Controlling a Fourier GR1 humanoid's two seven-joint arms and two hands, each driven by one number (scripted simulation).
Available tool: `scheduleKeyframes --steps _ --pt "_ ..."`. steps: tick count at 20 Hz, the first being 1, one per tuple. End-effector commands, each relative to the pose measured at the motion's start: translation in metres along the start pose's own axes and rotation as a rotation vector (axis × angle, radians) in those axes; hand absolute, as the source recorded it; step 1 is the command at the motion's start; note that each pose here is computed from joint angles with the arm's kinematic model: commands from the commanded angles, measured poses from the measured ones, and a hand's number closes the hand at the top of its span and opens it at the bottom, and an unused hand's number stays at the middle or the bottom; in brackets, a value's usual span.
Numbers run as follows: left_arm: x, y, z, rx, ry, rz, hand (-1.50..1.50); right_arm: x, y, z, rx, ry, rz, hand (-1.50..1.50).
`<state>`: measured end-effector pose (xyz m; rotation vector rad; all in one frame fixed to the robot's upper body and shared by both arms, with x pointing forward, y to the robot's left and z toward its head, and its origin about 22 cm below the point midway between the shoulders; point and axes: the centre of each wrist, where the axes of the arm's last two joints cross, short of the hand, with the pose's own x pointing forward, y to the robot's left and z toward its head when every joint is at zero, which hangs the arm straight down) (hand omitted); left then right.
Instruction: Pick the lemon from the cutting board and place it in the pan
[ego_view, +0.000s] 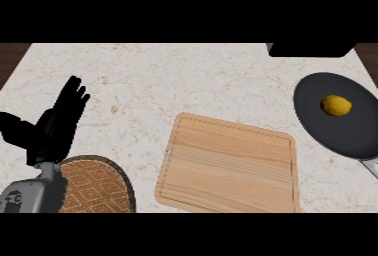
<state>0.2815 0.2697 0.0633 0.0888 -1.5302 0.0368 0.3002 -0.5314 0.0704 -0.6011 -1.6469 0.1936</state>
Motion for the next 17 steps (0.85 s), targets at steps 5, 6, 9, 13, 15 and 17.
scheduleKeyframes --steps 5,6,9,13,15,17 --pt "0.008 0.005 0.0 0.023 0.018 0.008 0.0 -0.016 -0.084 0.065 0.039 -0.064 -0.264 -1.5" --pt "-0.008 0.003 -0.001 0.01 0.01 -0.002 0.0 -0.009 -0.093 0.064 0.073 -0.056 -0.27 -1.5" --pt "-0.001 0.007 -0.008 0.006 0.012 -0.001 0.0 -0.015 -0.099 0.076 0.067 -0.076 -0.253 -1.5" --pt "-0.002 -0.01 0.008 -0.007 0.004 0.006 0.0 -0.028 -0.1 0.097 0.053 -0.071 -0.246 -1.5" --pt "0.001 -0.001 0.001 0.019 0.0 0.004 0.0 -0.022 -0.104 0.092 0.059 -0.072 -0.234 -1.5" --pt "-0.009 -0.001 0.006 -0.01 0.027 0.001 0.0 -0.04 -0.089 0.107 0.067 -0.054 -0.229 -1.5"
